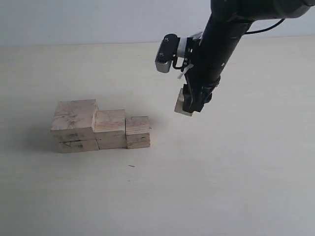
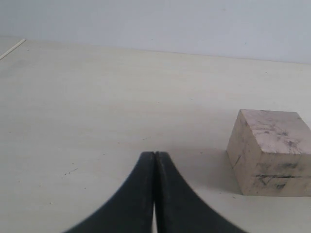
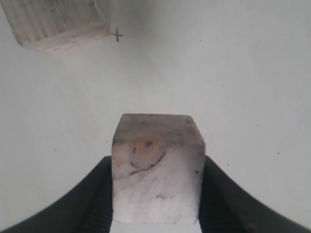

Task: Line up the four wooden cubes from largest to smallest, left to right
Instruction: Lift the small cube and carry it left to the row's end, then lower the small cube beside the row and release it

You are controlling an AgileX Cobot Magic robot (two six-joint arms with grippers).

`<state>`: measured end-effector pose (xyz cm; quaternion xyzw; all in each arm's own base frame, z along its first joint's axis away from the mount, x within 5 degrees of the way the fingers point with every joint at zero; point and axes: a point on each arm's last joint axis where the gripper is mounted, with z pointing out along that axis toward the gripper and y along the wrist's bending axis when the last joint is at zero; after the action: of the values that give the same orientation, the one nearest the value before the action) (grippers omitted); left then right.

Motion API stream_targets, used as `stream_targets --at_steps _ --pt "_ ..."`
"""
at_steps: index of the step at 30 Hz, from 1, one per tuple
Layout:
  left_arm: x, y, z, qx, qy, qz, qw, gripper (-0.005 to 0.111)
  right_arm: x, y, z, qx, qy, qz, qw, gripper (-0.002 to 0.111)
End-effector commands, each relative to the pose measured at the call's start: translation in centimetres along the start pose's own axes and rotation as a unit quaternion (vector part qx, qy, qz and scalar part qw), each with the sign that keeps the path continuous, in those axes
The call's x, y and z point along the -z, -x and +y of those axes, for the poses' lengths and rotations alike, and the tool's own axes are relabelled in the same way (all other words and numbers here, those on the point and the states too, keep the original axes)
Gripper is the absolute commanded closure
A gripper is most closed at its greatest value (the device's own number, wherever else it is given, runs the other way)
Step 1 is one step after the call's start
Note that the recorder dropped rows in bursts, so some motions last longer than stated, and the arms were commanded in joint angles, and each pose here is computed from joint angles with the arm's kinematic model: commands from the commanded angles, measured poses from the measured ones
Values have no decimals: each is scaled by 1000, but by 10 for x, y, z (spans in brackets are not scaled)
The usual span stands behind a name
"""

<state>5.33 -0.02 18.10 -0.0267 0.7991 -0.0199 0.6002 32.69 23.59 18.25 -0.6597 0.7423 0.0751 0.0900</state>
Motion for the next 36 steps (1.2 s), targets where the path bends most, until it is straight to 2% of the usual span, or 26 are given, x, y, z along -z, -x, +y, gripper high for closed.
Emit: stream_targets --at_steps 1,4,14,21,36 --pt "0 0 0 2 -3 -8 1000 107 7 -1 0 97 28 -10 995 108" --pt "0 0 0 2 -3 -8 1000 107 4 1 2 117 44 -26 992 108" --pt "0 0 0 2 -3 -8 1000 107 -36 4 5 122 79 -12 989 108" --pt "0 0 0 2 -3 -8 1000 107 -51 24 13 147 46 -26 988 108" --pt "0 0 0 2 -3 -8 1000 107 -69 29 21 141 69 -27 987 108"
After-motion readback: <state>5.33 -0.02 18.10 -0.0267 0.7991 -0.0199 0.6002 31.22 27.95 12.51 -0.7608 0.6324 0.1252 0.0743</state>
